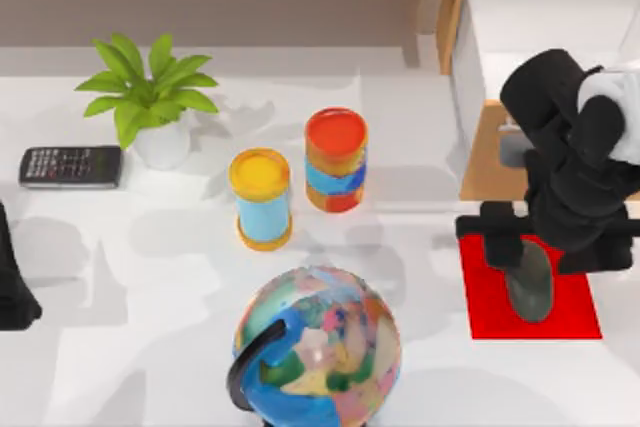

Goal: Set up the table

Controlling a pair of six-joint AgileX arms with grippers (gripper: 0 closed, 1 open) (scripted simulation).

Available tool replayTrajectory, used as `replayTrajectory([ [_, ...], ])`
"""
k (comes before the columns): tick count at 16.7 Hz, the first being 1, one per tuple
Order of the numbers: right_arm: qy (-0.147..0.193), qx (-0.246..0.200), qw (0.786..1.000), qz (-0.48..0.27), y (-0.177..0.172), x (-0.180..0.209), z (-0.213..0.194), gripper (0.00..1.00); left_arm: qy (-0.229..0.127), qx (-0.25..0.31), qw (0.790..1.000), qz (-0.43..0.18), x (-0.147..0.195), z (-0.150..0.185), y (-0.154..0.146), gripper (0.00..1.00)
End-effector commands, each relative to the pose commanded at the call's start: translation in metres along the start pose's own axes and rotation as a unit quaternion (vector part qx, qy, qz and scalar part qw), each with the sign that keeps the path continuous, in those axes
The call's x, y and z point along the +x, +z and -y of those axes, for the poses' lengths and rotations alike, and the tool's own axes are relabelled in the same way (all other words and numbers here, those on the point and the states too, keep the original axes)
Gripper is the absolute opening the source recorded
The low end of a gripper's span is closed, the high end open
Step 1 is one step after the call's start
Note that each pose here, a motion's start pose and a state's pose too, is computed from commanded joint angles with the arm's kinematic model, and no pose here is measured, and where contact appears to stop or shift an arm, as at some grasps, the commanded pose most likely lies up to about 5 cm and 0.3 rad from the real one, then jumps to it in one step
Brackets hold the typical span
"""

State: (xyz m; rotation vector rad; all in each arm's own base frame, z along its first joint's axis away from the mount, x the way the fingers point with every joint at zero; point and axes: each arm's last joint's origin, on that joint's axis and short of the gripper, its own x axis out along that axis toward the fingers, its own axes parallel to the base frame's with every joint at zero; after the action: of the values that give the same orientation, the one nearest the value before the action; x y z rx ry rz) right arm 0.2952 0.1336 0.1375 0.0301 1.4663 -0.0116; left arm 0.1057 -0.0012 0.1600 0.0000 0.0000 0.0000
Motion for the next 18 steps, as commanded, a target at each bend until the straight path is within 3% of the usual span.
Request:
replayTrajectory([
  [3,0.000,0.000,1.000,0.000,0.000,0.000,0.000,0.98,0.000,0.000,1.000,0.000,0.000,0.000,0.000,1.00],
  [4,0.000,0.000,1.000,0.000,0.000,0.000,0.000,1.00,0.000,0.000,1.000,0.000,0.000,0.000,0.000,1.00],
  [14,0.001,-0.002,1.000,0.005,0.000,-0.001,0.000,1.00,0.000,0.000,1.000,0.000,0.000,0.000,0.000,1.00],
  [18,0.009,-0.022,0.997,0.067,-0.002,-0.005,0.011,1.00,0.000,0.000,1.000,0.000,0.000,0.000,0.000,1.00],
])
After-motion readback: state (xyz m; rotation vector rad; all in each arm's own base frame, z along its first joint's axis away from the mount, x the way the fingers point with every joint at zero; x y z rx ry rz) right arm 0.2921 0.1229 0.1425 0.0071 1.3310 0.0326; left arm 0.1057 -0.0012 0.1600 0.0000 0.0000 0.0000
